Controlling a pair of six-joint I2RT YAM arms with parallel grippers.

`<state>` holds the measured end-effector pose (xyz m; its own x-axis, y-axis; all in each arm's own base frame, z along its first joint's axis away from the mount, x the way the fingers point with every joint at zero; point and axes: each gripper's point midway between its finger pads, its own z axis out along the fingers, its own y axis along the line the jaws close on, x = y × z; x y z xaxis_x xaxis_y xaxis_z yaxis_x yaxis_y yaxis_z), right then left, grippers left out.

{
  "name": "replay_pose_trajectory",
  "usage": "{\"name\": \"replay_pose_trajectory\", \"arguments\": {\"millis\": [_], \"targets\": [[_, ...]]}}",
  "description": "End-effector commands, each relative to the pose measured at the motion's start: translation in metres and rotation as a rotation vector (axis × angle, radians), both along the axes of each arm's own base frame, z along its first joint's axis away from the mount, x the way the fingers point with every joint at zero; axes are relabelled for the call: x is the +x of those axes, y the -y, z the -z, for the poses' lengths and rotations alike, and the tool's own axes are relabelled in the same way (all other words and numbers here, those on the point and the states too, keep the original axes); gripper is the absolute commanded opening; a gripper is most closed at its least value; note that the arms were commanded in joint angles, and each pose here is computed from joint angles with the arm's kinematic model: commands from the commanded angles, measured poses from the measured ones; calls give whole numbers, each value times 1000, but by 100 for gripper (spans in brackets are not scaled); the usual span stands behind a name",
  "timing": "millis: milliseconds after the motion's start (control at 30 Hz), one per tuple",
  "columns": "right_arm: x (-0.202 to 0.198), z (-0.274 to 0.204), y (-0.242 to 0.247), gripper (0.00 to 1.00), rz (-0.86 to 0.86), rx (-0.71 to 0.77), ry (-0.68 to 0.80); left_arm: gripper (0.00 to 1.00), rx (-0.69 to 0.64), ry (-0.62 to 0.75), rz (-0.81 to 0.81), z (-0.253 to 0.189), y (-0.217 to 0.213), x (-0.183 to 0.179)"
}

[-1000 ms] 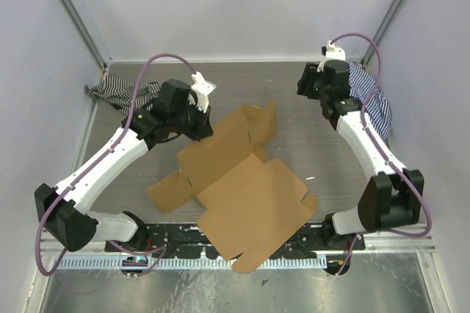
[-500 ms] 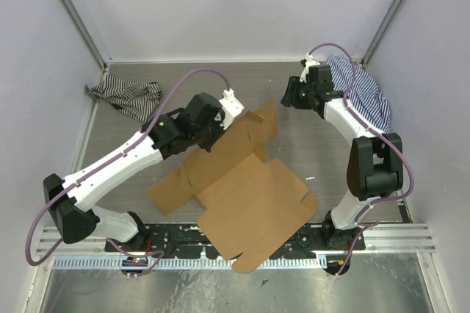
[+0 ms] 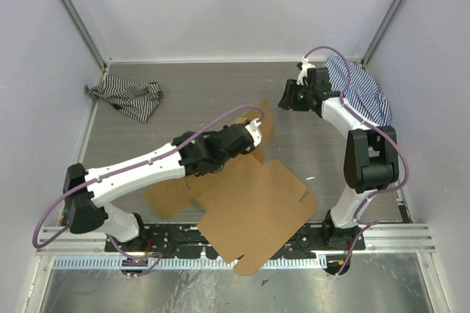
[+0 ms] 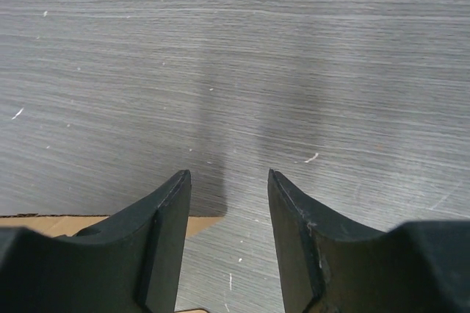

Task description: Fold the paper box

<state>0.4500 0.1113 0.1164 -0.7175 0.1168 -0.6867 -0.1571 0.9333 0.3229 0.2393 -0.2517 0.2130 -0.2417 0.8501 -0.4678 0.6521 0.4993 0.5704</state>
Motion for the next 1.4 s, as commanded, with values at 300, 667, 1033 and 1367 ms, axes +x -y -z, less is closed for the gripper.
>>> {"name": "replay_pose_trajectory", "arguments": {"millis": [300, 667, 1033, 1367], "targets": [[-30, -86, -45, 19, -206, 255, 209, 0, 361, 231, -18, 4, -5, 2], [-62, -109, -101, 14, -376, 346, 222, 0, 288, 266, -14, -10, 10, -1], [-101, -80, -144, 14, -509, 376, 115, 0, 331, 282, -17, -3, 13, -2], [-119, -64, -139, 14, -486, 348, 51, 0, 439, 370, -23, 8, 22, -8]]}}
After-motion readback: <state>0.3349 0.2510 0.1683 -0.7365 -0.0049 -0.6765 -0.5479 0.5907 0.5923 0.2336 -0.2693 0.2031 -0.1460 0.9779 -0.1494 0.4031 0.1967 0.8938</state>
